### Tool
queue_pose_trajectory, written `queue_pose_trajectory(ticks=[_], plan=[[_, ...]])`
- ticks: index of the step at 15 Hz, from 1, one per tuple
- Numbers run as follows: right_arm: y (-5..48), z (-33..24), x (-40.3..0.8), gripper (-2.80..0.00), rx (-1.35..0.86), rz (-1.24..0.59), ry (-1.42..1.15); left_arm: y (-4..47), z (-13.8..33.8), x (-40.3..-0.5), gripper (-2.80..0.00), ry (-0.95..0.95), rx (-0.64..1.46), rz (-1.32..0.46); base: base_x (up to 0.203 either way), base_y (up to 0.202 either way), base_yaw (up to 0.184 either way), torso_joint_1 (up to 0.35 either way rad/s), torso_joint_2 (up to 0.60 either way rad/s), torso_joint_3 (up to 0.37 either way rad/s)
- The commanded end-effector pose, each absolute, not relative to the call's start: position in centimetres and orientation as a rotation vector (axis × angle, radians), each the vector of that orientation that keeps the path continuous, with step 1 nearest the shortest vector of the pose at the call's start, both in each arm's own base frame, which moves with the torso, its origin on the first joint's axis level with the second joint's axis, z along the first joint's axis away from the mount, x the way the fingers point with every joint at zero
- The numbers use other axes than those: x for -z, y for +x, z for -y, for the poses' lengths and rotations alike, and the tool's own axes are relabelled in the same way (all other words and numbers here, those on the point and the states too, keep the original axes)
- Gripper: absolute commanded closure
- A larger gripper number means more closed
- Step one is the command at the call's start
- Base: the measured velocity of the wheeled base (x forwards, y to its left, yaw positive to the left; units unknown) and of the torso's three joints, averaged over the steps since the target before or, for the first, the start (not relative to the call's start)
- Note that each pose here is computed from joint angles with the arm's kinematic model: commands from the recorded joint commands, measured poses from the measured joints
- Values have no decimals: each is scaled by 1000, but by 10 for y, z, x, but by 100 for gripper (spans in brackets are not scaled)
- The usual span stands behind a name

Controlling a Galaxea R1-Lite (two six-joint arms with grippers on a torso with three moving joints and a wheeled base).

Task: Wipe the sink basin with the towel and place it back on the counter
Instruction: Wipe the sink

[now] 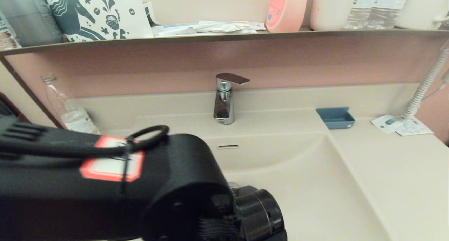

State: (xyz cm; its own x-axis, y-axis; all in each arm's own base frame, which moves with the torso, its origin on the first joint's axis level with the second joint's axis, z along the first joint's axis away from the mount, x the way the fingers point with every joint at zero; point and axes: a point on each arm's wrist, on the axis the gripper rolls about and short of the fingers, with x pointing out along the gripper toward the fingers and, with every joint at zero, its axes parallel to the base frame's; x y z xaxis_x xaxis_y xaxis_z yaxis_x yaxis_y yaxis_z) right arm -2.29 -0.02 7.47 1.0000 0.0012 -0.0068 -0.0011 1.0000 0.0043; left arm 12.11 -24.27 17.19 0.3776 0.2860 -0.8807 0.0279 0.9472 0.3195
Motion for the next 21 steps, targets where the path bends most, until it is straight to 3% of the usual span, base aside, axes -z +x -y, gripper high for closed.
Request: queue_pose_trajectory(ticks=[1,4,11,21], plan=[[-23,0,-75,0,-2,-8,5,105,202,-219,0,228,-106,-1154,0,0,0,0,0,0],[-23,0,-75,0,-2,-8,5,105,168,-228,0,380,-228,-1156,0,0,0,0,0,0],[-23,0,-75,0,-2,-8,5,86,130,-245,0,369,-70,-1071,0,0,0,0,0,0],[-23,0,-75,0,-2,-8,5,90,105,-241,0,396,-210,-980,0,0,0,0,0,0]])
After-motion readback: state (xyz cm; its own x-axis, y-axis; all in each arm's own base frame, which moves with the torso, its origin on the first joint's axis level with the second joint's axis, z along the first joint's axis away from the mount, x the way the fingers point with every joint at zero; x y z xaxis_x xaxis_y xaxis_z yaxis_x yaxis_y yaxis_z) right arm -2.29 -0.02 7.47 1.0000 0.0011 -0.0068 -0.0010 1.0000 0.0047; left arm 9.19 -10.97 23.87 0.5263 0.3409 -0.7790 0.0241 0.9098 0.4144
